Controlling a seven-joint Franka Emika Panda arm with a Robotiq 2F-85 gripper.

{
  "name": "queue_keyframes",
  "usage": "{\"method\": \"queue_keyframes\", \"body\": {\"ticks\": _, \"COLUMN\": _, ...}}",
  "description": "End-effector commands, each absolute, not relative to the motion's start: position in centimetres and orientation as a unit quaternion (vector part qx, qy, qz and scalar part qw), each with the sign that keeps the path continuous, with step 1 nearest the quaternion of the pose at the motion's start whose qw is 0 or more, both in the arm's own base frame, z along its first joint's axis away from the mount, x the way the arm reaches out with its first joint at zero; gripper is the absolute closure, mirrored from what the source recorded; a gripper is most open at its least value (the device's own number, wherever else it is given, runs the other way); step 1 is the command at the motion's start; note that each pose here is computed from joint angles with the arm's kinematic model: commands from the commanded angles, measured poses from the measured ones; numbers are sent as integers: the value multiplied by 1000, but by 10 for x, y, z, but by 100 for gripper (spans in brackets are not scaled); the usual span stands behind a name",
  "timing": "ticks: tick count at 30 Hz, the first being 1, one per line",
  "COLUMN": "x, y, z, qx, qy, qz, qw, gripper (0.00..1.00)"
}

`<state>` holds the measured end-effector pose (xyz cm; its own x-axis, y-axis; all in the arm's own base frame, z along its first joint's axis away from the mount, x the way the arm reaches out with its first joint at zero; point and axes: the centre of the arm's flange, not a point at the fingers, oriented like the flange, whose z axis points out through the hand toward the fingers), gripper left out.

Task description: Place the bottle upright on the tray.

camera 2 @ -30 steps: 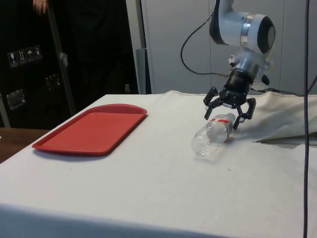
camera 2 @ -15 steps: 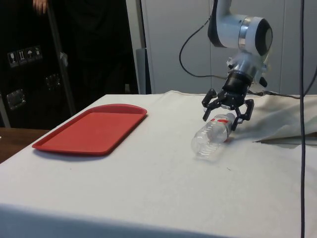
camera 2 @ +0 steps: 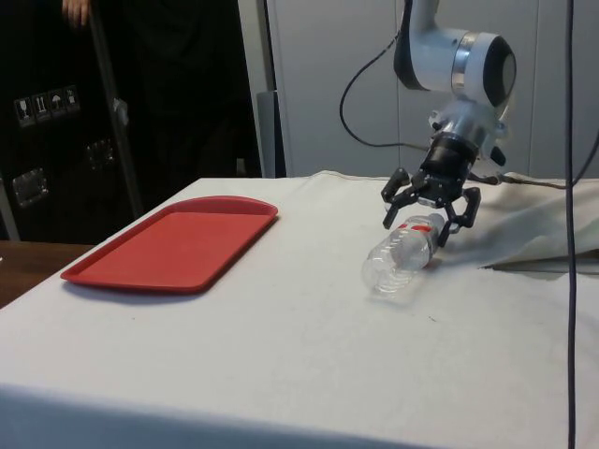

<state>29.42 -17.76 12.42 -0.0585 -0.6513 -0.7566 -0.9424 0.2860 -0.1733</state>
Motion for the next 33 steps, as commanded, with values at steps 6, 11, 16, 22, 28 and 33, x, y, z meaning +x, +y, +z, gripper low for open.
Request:
{"method": "queue_keyframes", "body": {"ticks": 6, "x": 294, "y": -169, "z": 122, "qx": -565, "qy": 700, "qz": 196, "qw": 391, "gripper": 0}}
{"method": "queue_keyframes", "body": {"ticks": 11, "x": 294, "y": -167, "z": 121, "qx": -566, "qy": 698, "qz": 200, "qw": 391, "gripper": 0}}
{"method": "queue_keyframes", "body": {"ticks": 16, "x": 294, "y": -164, "z": 120, "qx": -566, "qy": 697, "qz": 203, "qw": 392, "gripper": 13}}
{"method": "queue_keyframes", "body": {"ticks": 22, "x": 293, "y": -163, "z": 120, "qx": -566, "qy": 696, "qz": 206, "qw": 393, "gripper": 53}}
{"method": "queue_keyframes", "body": {"ticks": 28, "x": 293, "y": -162, "z": 120, "qx": -564, "qy": 695, "qz": 207, "qw": 395, "gripper": 75}}
{"method": "queue_keyframes", "body": {"ticks": 33, "x": 293, "y": -163, "z": 121, "qx": -562, "qy": 695, "qz": 207, "qw": 398, "gripper": 84}}
